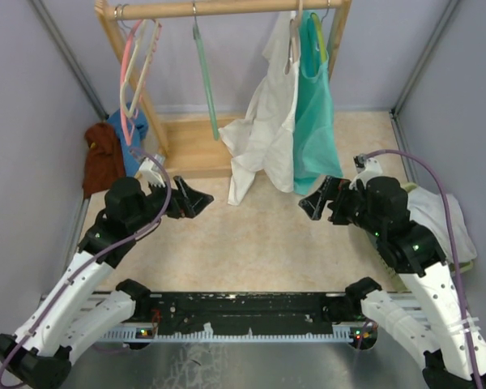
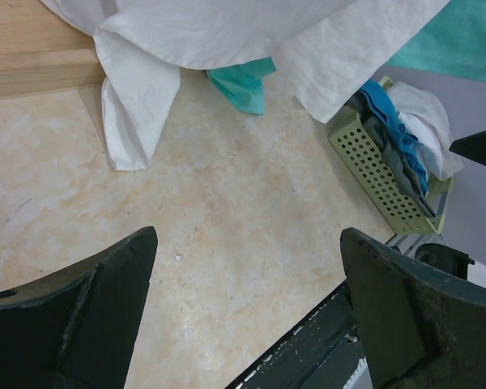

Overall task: Place the t-shirt on the hanger
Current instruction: Reset both arms

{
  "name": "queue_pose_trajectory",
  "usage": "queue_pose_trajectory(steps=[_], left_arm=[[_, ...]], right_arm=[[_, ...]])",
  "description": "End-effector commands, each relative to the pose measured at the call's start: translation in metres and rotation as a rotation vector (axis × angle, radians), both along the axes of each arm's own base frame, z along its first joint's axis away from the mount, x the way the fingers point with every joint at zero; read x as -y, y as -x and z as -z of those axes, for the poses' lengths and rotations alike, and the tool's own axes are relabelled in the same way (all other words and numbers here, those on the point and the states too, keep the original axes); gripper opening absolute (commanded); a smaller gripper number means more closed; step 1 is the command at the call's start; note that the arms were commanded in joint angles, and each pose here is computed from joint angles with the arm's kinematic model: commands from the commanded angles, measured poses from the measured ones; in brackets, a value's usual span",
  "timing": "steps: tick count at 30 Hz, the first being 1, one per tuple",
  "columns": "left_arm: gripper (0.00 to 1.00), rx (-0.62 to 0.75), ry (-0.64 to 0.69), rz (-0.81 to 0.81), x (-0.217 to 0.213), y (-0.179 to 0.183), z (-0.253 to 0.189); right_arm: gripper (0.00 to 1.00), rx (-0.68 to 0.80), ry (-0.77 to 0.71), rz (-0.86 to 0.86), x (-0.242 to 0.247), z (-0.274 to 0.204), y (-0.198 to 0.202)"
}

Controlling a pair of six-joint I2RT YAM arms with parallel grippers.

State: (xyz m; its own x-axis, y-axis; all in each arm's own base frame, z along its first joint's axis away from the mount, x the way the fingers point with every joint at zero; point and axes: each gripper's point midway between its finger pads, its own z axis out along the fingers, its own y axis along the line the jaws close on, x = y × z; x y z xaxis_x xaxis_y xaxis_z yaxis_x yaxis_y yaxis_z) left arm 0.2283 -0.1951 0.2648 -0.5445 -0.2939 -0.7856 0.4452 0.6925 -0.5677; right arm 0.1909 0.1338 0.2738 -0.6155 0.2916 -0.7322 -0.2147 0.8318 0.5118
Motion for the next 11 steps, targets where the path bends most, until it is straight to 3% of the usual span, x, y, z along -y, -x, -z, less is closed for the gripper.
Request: queue_pose_trajectory(steps=[1,11], left_arm=[[0.99,0.028,0.006,-0.009,-0.004,0.005,-0.018],[0.99,0.052,-0.003,-0.001,-0.004,0.005,-0.025]], right_arm=[[0.99,0.073,-0.032,0.004,-0.004,-0.019,-0.012],[0.99,0.093,-0.027,-0.036,-0.012,-0.013,-0.018]])
